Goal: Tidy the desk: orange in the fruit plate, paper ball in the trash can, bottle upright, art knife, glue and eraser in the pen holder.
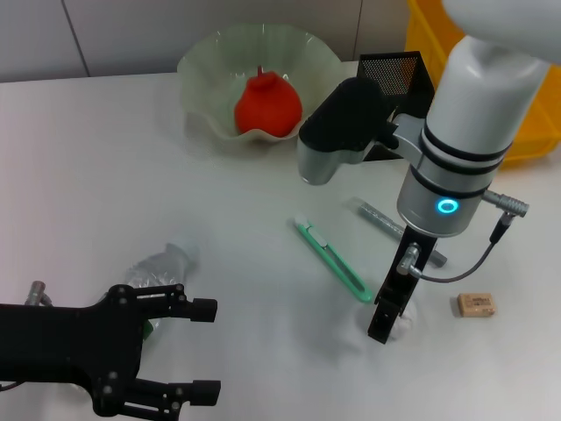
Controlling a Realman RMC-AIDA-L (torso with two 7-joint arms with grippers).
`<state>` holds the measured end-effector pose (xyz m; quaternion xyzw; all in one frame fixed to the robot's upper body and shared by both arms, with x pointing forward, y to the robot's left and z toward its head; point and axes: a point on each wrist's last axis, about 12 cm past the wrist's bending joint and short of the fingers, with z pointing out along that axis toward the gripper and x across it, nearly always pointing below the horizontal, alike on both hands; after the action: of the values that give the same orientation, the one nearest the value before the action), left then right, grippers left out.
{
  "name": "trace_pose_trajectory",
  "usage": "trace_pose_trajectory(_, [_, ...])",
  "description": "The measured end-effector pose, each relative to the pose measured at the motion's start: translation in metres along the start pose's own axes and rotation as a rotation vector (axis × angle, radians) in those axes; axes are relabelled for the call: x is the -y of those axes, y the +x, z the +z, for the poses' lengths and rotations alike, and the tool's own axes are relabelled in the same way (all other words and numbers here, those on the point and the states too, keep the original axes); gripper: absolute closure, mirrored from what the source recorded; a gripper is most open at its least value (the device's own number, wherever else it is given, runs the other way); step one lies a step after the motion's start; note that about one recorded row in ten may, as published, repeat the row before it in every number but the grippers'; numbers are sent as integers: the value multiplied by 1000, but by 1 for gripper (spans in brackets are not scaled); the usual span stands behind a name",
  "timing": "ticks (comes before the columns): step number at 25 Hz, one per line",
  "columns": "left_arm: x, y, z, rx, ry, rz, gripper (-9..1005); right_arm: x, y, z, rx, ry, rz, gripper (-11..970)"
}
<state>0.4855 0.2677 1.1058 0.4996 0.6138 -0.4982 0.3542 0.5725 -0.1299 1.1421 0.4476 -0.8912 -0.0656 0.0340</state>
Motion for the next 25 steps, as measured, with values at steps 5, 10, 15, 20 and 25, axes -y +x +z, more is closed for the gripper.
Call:
trace_pose_trajectory(5, [0,0,0,1,-1,-1,132,0,-2,2,-14,6,-3,343])
trace_pose_trajectory(10, [1,1,0,2,-2,-4,133,0,-1,2,-15,5,-2,346])
trace_pose_trajectory(15, [1,2,0,2,-3,-6,135,0,0,3,-17,4,0,349])
trace_pose_trajectory(20, [2,3,0,4,-3,-12,136,0,1,3,-27,-2,-1,553])
trace_pose_trajectory(25, [2,4,-1,4,-3,-15,138,-3,5,-14,-13,-22,-4,601])
